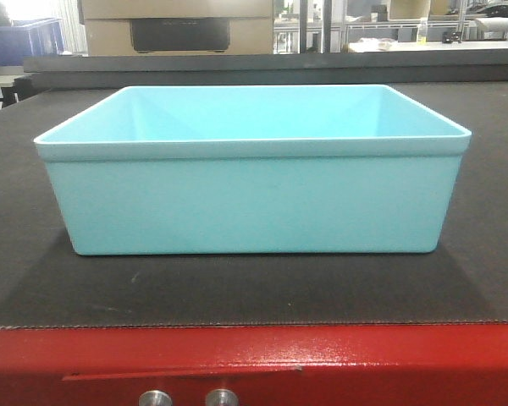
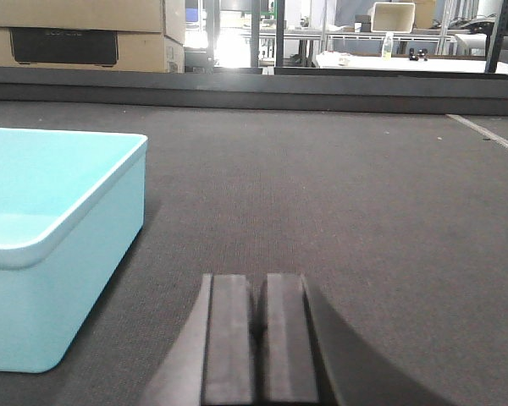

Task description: Fetch blue bin and place on conveyor start

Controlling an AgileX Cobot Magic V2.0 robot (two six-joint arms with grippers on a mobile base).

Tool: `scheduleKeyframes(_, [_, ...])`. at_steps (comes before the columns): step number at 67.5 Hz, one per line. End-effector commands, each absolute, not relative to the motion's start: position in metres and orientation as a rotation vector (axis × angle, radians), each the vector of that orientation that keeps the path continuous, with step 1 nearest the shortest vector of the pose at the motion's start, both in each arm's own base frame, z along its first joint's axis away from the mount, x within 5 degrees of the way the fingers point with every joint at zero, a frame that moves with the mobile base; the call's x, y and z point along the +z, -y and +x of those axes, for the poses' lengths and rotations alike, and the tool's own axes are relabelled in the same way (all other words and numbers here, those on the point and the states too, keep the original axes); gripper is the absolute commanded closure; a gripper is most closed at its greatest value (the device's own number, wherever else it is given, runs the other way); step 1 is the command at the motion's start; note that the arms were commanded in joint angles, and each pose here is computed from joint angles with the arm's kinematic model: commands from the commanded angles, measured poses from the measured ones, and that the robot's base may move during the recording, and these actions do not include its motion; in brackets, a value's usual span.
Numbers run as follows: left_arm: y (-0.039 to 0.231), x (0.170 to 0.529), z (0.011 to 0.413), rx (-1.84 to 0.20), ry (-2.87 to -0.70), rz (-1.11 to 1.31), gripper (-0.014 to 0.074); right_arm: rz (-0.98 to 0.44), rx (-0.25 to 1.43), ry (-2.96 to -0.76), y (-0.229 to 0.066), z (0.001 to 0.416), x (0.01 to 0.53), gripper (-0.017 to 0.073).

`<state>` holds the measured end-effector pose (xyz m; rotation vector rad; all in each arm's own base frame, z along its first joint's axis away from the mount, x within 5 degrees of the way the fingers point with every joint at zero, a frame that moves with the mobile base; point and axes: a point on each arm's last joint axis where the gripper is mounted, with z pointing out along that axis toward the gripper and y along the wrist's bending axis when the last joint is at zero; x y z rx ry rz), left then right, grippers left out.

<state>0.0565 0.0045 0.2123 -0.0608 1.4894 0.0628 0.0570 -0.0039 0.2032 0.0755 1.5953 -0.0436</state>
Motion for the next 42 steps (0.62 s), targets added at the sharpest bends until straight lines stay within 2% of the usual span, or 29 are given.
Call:
scheduleKeyframes(1, [-0.0045,0.2148,0.0558,0.066,-1.465,-0.060,0.0704,0.072,-0.054,-1.560,0.0042,0.0563,0.2061,0.0721])
scheduleKeyframes(42, [-0.0045,0.2148,0.0558,0.066,-1.465,-0.060,0.0704,0.072,-0.054,-1.560,0.0042,0.0563,0.2061,0.0721])
